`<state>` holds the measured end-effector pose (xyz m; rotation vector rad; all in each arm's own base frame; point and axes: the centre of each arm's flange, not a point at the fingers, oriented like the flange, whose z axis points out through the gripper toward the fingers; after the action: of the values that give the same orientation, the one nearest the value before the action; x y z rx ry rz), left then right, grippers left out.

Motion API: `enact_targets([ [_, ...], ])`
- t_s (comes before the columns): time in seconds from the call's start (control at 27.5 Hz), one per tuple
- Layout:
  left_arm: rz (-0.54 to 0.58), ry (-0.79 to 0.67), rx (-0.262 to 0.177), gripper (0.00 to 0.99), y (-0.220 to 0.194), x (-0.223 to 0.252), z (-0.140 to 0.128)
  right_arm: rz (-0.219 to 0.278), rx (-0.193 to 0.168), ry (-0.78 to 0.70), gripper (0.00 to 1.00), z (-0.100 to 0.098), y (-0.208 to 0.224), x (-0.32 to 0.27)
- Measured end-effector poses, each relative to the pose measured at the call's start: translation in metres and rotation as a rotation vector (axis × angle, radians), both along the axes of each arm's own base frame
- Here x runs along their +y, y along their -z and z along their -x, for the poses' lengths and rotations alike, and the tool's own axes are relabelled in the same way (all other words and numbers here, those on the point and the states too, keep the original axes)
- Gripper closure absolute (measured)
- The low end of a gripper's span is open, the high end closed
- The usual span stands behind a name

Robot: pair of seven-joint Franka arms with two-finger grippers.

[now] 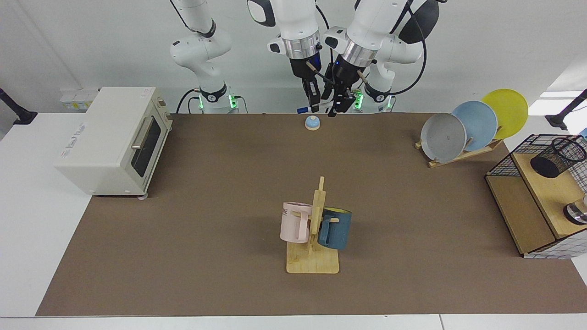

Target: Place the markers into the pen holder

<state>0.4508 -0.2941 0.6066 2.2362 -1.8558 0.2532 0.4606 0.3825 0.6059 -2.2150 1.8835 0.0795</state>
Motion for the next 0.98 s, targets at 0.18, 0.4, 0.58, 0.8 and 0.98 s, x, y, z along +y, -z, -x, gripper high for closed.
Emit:
enact_targets([
  [0.18, 0.001, 0.000, -0.001, 0.339, 0.0001, -0.0001, 0.0000, 0.000, 0.000, 0.000, 0.84, -0.0002, 0.0001, -0.0001],
  [0.4, 0.001, 0.000, -0.001, 0.467, 0.0001, -0.0004, 0.0001, 0.001, 0.000, 0.000, 0.84, -0.0004, 0.0004, -0.0001],
  [0.58, 0.003, -0.001, -0.004, 0.533, -0.0002, -0.0004, -0.0003, 0.002, -0.001, 0.004, 0.84, -0.0018, 0.0005, -0.0018],
  [0.8, 0.004, -0.003, -0.007, 0.533, -0.0009, -0.0004, -0.0005, 0.010, -0.007, 0.010, 0.84, -0.0050, 0.0005, -0.0057],
  [0.98, 0.006, -0.003, -0.009, 0.533, -0.0015, -0.0003, -0.0004, 0.017, -0.013, 0.010, 0.84, -0.0057, 0.0006, -0.0066],
])
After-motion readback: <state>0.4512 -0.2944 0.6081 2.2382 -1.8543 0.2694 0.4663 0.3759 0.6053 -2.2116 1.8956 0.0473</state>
